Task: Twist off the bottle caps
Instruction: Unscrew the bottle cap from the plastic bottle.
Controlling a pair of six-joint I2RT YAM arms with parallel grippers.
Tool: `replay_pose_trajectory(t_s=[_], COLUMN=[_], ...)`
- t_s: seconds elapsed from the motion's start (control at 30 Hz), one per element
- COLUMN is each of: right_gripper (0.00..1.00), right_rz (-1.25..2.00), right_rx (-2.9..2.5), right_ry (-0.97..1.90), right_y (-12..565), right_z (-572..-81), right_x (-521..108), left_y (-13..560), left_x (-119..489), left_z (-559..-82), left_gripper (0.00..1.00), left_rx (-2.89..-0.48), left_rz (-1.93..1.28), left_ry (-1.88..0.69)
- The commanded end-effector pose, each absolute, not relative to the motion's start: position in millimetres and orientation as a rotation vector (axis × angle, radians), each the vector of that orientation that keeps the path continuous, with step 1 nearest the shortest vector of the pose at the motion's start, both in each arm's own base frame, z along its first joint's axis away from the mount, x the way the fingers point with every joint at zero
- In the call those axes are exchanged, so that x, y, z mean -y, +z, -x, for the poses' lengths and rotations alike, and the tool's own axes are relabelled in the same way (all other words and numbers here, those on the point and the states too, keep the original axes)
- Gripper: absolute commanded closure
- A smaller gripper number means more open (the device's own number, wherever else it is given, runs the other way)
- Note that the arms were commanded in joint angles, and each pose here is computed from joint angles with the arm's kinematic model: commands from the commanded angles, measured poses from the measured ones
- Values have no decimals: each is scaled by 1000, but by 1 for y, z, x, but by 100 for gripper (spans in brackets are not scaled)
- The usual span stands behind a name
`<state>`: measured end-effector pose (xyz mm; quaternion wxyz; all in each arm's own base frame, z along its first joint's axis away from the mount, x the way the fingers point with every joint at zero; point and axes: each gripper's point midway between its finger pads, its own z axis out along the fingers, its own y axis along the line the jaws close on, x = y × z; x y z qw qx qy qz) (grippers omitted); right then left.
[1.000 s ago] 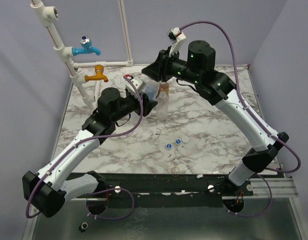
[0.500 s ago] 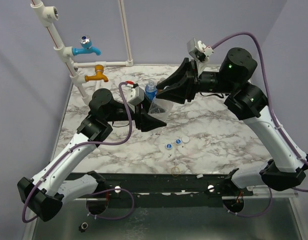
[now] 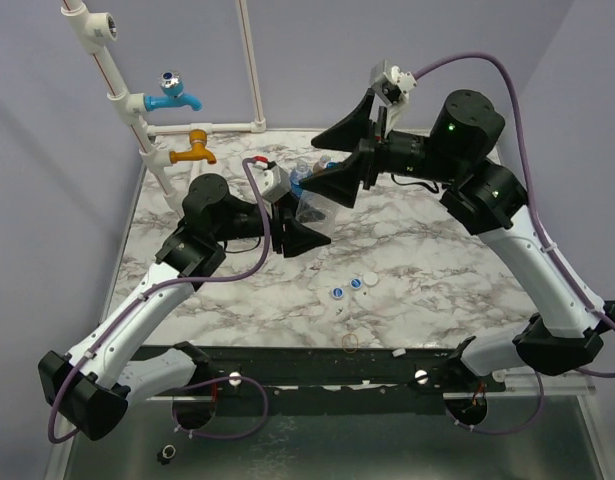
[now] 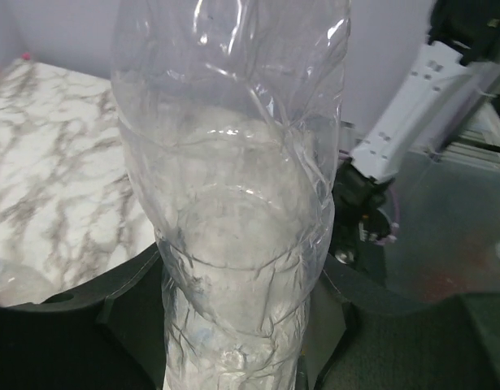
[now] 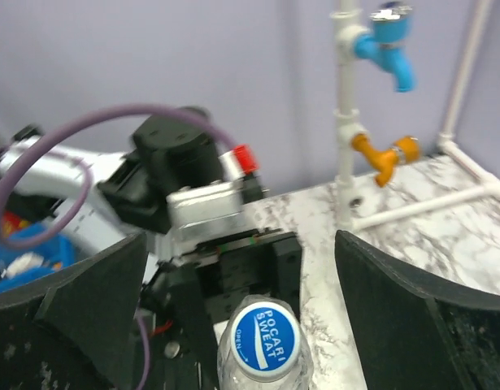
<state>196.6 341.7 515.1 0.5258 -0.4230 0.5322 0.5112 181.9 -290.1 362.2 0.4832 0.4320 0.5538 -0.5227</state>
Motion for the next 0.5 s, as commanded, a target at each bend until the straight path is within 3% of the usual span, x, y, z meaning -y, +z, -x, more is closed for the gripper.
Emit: replay_pose_trajectory(t_s=[0.0, 0.2, 0.47], right_gripper=[0, 0, 0], right_rz=[652, 500, 478], right_rx=[-1430, -1572, -1656], right_ry=[1075, 965, 942], right_y=[524, 503, 479], right_z=[-258, -290, -312], right_x=[-335, -328, -345], left_y=[348, 339, 336], left_x=[276, 245, 241], left_z=[-241, -292, -298], left_gripper=[100, 100, 100], left_rx=[-1445, -1518, -1530], left_rz=[-853, -662, -634], left_ry=[-974, -663, -627])
